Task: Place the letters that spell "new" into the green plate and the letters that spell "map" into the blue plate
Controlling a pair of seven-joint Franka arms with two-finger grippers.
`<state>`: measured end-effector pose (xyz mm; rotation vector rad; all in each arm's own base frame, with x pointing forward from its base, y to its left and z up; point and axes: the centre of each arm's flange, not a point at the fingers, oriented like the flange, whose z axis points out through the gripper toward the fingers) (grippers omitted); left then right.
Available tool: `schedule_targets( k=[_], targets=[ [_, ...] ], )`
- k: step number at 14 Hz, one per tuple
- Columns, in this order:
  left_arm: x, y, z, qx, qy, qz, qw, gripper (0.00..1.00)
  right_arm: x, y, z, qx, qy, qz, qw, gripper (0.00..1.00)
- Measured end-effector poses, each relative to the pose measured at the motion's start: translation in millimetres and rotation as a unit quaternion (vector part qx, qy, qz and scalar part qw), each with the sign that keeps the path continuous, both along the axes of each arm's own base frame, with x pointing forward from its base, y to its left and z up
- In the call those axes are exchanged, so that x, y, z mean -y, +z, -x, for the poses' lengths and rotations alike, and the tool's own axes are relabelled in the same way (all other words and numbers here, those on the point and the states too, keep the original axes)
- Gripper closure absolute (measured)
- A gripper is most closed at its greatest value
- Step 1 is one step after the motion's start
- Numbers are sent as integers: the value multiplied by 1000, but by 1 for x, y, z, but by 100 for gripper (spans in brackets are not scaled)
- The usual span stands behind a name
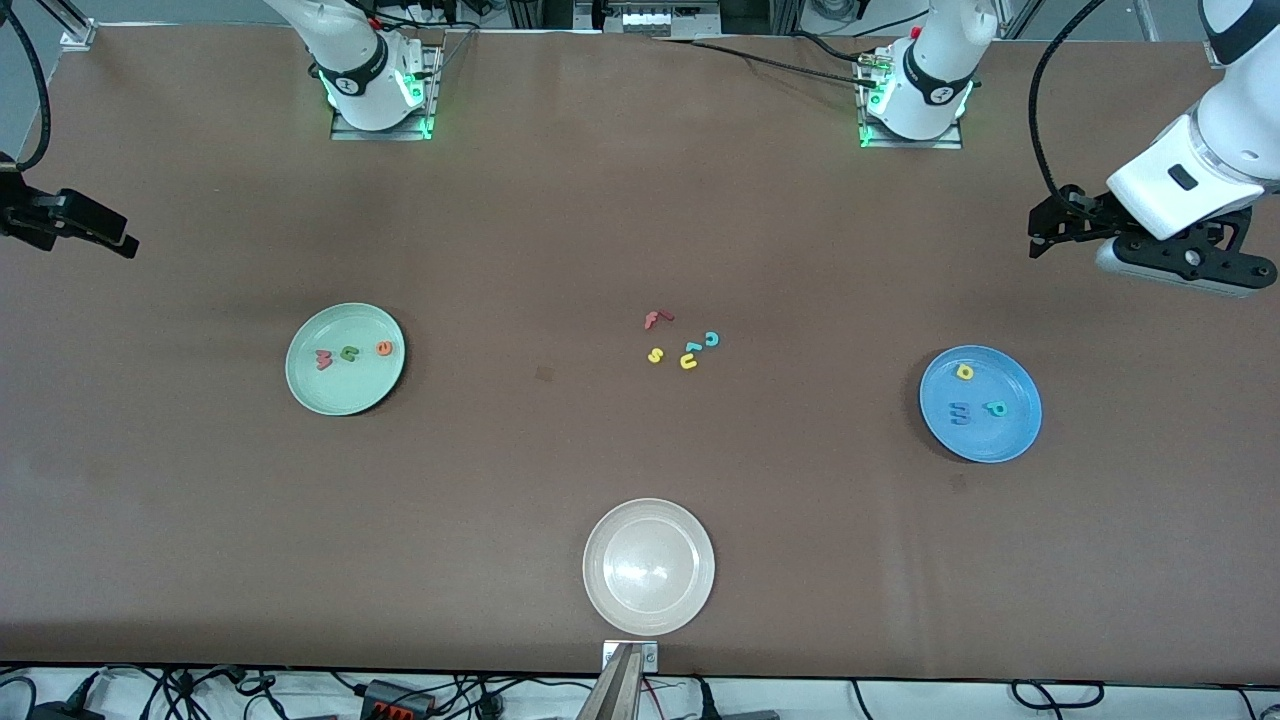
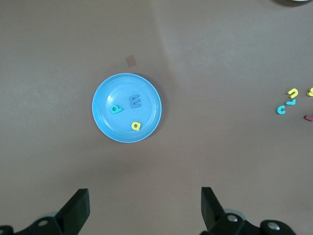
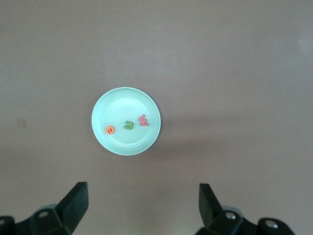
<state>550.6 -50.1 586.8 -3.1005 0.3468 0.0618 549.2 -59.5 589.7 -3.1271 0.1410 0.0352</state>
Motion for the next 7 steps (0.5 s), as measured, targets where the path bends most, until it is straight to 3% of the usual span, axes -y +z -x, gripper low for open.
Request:
schedule_targets(
  k=[7],
  targets=[
    [0,0,0,0,0,0,1000,0,-1,0,0,2,2,1,1000,0]
  ],
)
